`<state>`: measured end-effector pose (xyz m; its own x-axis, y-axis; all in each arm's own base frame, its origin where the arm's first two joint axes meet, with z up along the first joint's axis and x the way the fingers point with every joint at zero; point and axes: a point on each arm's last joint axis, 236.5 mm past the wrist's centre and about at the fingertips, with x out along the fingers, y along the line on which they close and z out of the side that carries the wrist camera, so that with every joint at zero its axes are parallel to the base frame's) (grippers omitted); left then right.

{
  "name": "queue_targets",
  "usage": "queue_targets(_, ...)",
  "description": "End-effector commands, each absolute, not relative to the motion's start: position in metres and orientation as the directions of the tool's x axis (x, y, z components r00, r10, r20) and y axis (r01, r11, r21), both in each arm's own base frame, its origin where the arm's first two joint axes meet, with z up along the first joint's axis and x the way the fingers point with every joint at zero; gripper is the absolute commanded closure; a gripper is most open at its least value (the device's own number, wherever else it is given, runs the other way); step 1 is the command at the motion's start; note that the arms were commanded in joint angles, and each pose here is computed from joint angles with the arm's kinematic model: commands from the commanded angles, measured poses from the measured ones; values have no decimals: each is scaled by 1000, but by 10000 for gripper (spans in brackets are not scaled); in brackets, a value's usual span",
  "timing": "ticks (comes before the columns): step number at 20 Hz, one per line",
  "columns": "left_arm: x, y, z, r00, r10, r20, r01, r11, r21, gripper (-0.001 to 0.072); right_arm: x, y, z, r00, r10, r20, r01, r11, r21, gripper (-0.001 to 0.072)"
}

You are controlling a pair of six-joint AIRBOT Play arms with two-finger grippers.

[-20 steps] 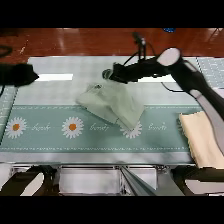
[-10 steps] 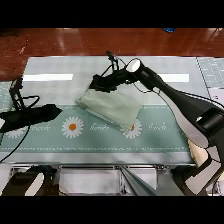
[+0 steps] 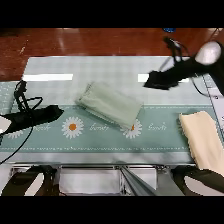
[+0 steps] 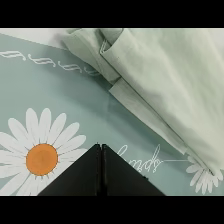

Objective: Fold the shirts.

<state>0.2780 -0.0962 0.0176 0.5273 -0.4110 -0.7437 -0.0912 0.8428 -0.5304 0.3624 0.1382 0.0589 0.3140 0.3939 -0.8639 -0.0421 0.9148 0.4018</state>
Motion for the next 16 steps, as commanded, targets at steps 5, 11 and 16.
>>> queue_targets(5,278,-97,17,527,-413,-743,-92,841,-533,691,291,125,-72,411,433,-803,392,711,584,303)
queue_targets(11,278,-97,17,527,-413,-743,-93,841,-533,691,309,180,-101,313,647,-695,401,573,714,303)
queue_targets(16,278,-97,17,527,-415,-742,-93,839,-536,691,322,238,-109,188,721,-667,318,598,736,305)
